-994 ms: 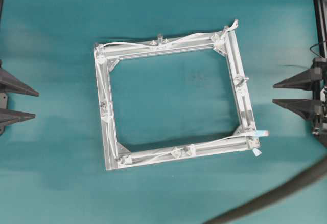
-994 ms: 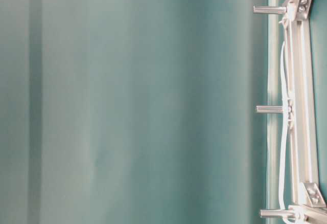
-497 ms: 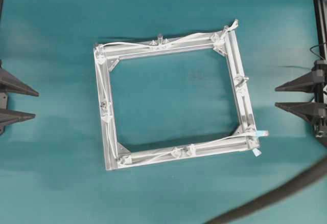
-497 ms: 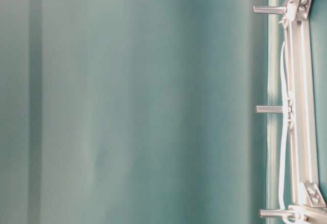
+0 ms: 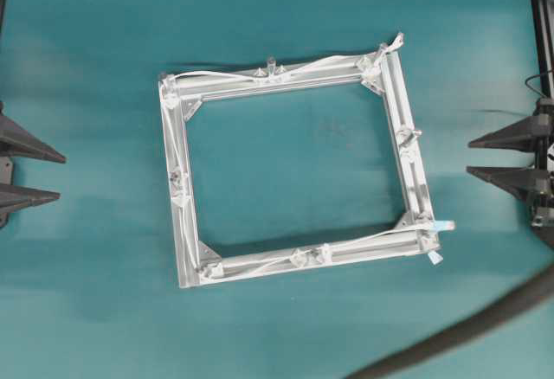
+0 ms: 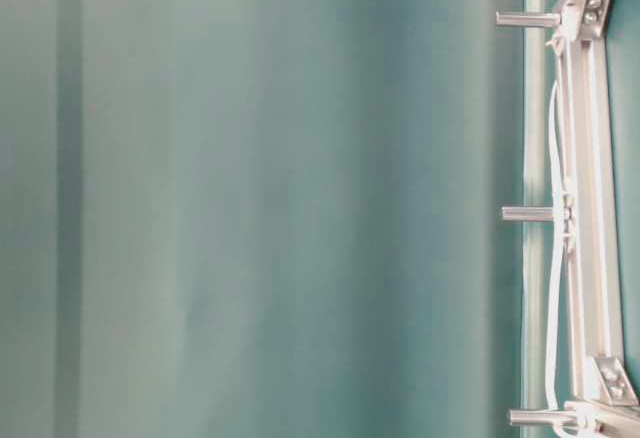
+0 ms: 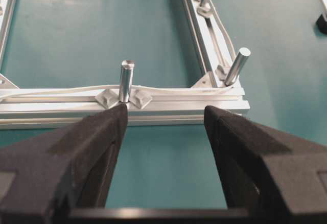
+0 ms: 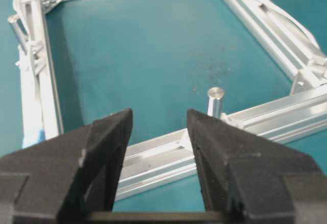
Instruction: Move the cable alternately left and right between 8 pins so it hooks onto each one.
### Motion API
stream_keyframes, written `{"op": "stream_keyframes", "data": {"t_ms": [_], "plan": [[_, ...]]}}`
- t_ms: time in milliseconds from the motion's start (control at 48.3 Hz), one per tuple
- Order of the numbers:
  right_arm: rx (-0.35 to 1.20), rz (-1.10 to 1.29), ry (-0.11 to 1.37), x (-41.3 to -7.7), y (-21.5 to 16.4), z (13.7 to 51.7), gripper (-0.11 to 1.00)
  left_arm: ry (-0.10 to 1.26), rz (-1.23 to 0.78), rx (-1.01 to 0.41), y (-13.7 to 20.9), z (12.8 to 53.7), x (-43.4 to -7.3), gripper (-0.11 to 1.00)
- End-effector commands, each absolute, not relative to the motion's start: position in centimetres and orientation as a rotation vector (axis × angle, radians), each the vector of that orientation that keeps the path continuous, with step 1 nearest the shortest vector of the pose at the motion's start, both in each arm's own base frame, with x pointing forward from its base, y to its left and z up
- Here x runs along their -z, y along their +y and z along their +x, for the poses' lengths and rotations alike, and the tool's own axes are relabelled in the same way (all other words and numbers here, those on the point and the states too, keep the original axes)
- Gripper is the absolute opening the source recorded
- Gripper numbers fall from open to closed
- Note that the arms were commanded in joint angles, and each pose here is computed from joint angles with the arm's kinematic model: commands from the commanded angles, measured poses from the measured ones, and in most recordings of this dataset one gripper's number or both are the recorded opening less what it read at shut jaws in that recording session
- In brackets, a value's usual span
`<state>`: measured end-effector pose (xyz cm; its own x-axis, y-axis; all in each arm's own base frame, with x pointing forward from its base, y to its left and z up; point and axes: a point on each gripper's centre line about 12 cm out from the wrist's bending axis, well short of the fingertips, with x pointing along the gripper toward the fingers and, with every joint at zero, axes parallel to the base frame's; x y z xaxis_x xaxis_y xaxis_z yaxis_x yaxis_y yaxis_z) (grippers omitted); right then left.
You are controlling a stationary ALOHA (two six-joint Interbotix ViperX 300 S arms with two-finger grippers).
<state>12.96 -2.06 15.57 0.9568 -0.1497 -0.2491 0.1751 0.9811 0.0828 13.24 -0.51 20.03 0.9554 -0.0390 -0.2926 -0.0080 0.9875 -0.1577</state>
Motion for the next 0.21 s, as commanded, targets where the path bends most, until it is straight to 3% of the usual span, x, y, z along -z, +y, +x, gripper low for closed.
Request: {"op": "stream_keyframes", "data": {"t_ms": [0, 186], "plan": [[0.177, 0.095, 0.241, -15.86, -2.2, 12.91, 0.51, 0.292, -0.161, 0.018, -0.54, 13.36, -20.42, 0.64], [0.194, 0.092, 0.229, -16.18, -2.38, 12.73, 0.51, 0.289, -0.161, 0.018, -0.54, 13.37, -20.5, 0.64]]}}
